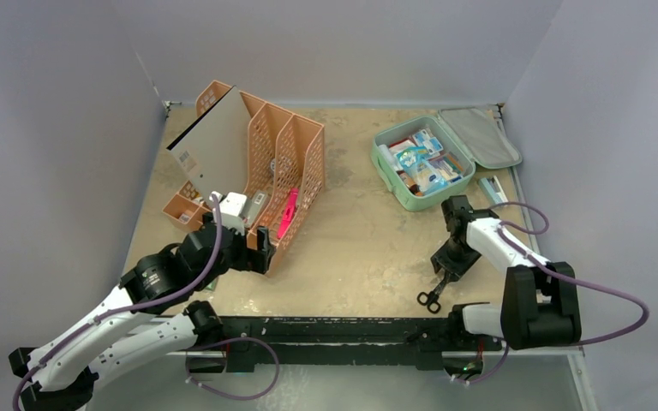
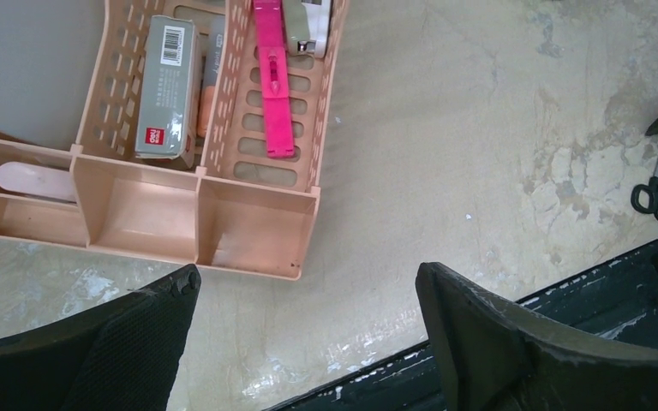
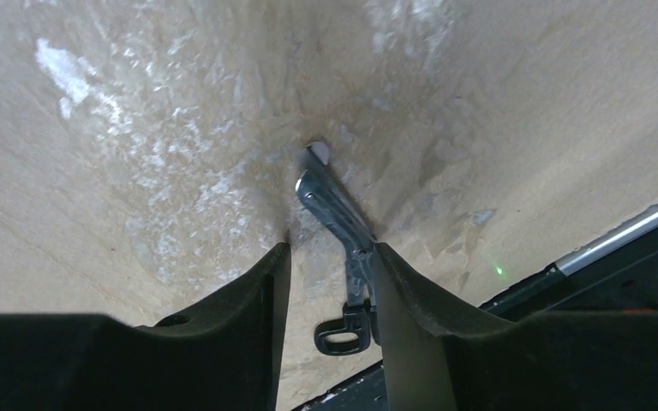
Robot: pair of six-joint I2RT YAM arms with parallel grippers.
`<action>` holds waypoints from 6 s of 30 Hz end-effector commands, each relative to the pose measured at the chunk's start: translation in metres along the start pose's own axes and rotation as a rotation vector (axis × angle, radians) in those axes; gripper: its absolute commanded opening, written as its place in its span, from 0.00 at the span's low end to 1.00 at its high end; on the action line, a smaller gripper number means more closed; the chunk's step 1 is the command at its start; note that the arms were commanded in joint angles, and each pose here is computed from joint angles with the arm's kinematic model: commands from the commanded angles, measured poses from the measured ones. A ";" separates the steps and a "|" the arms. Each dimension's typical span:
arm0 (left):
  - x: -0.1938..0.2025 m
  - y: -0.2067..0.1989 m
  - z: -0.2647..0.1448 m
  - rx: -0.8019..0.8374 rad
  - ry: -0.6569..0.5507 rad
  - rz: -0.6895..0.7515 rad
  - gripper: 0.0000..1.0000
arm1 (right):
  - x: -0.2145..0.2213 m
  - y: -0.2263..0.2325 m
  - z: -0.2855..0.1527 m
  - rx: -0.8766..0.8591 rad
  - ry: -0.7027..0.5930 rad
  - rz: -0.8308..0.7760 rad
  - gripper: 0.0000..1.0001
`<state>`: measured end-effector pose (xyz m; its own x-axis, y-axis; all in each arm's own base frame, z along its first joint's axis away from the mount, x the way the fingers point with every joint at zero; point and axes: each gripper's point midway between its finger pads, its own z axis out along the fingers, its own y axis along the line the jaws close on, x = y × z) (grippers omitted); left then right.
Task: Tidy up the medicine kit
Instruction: Pick up the scissors from the center of the board, then place the scissors in the medicine box.
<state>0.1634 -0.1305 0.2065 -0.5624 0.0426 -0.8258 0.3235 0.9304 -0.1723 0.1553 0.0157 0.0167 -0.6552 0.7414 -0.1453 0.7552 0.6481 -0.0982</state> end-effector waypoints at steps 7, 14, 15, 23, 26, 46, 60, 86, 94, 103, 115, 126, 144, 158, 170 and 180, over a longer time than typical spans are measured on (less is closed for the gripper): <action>-0.005 0.013 0.000 -0.078 -0.024 -0.027 0.98 | 0.008 0.038 -0.011 -0.095 -0.045 -0.102 0.29; -0.003 0.030 0.002 -0.219 0.002 -0.074 0.99 | 0.018 0.075 -0.025 -0.238 -0.089 -0.189 0.26; -0.004 0.031 0.001 -0.235 0.007 -0.091 1.00 | 0.018 0.082 -0.030 -0.265 -0.101 -0.206 0.26; -0.006 0.026 0.002 -0.285 0.055 -0.197 0.99 | 0.007 0.097 -0.072 -0.330 -0.188 -0.332 0.29; -0.001 0.026 0.003 -0.309 0.081 -0.217 0.99 | 0.008 0.079 -0.075 -0.285 -0.190 -0.363 0.37; -0.002 0.015 0.006 -0.254 0.091 -0.227 0.98 | 0.033 0.039 -0.014 -0.126 -0.104 -0.346 0.38; -0.004 0.011 0.000 -0.206 0.076 -0.248 0.97 | 0.033 0.063 0.000 -0.156 -0.083 -0.480 0.38; -0.001 -0.017 0.014 -0.105 0.160 -0.180 0.88 | 0.081 0.193 -0.064 -0.730 -0.135 -0.949 0.01; -0.002 -0.022 0.015 -0.074 0.172 -0.135 0.88 | 0.056 0.200 -0.107 -0.723 -0.282 -1.030 0.00; -0.008 -0.018 0.005 -0.038 0.126 -0.087 0.88 | 0.035 0.204 -0.151 -0.685 -0.364 -1.087 0.00; -0.008 -0.013 -0.008 -0.001 0.087 -0.078 0.88 | -0.108 0.219 -0.184 -0.339 -0.667 -1.166 0.00; -0.009 -0.008 -0.007 -0.032 0.074 -0.093 0.88 | -0.201 0.261 -0.149 -0.250 -0.618 -1.222 0.00; -0.010 0.005 -0.009 -0.112 0.081 -0.072 0.88 | -0.229 0.281 -0.065 -0.151 -0.528 -1.313 0.00; -0.010 0.011 -0.012 -0.128 0.069 -0.074 0.88 | -0.246 0.277 -0.107 -0.129 -0.601 -1.334 0.00; -0.009 0.007 0.001 -0.152 0.087 -0.066 0.88 | -0.259 0.281 -0.088 -0.196 -0.585 -1.377 0.06; -0.010 0.021 0.011 -0.291 0.085 -0.123 0.90 | -0.274 0.284 -0.101 -0.187 -0.630 -1.310 0.37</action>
<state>0.1716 -0.1222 0.1890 -0.6928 0.0461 -0.7197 0.1389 0.9878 -0.0703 0.5351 0.0147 0.0930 -0.7316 -0.5608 -0.3877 -0.4482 0.8241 -0.3463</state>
